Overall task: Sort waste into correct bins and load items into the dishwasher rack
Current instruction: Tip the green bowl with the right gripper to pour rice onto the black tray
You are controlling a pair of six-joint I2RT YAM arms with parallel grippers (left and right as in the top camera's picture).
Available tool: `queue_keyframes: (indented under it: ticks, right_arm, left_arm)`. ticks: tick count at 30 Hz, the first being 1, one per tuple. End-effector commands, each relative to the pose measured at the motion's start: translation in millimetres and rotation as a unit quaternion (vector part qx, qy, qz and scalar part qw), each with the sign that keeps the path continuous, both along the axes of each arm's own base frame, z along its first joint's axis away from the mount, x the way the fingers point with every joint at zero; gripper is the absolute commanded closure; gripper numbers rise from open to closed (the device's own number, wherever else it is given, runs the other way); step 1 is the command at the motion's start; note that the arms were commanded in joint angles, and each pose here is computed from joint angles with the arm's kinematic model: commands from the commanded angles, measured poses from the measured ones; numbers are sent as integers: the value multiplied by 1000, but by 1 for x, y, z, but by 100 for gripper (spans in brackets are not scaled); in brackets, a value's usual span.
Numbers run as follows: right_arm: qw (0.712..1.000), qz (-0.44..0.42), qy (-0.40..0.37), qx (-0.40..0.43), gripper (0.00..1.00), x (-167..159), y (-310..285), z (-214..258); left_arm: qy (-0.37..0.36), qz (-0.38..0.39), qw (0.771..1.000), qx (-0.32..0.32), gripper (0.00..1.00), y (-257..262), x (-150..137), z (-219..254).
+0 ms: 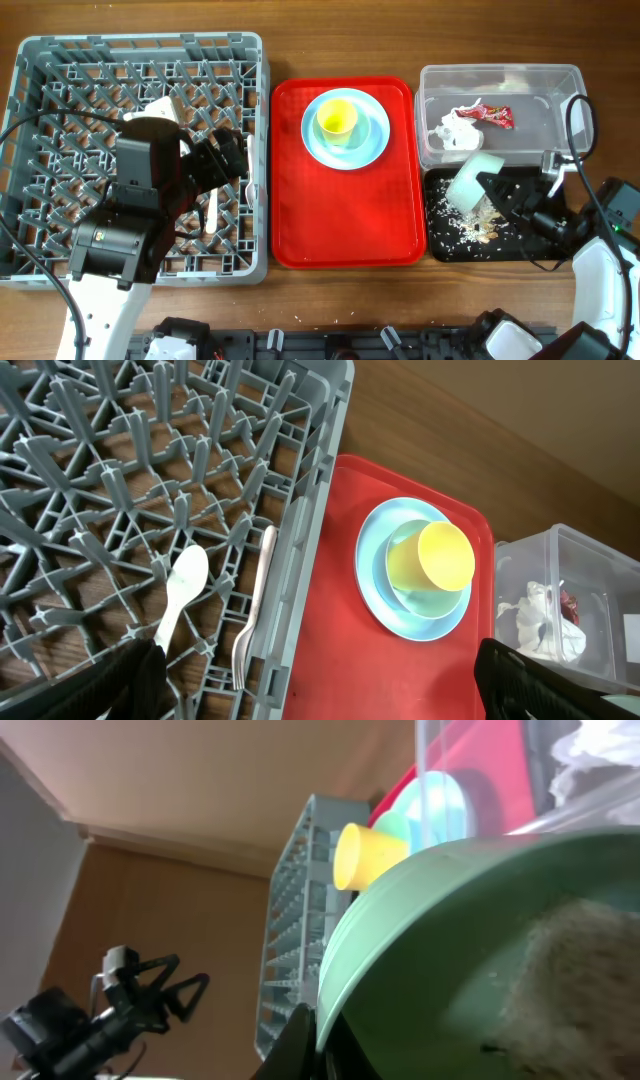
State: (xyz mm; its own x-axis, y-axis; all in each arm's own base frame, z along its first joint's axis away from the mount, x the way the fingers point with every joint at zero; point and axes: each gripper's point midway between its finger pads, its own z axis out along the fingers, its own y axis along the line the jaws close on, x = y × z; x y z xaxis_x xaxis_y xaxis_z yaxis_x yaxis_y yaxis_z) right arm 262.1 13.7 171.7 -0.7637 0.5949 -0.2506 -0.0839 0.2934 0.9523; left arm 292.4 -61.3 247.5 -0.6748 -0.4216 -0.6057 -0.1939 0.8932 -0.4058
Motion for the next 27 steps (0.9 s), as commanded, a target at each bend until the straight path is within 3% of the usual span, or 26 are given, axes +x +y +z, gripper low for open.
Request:
queue_keyframes:
  ticks: [1,19,27]
  right_arm:
    - [998,18,-49,33,96,-4,5,19]
    - [992,34,-38,112,96,-7,7,40]
    - [993,36,-48,103,96,-5,5,40]
  left_arm:
    - [-6,5,1000,4,0,3,3,5]
    - [-6,5,1000,4,0,3,3,5]
    - [-6,5,1000,4,0,3,3,5]
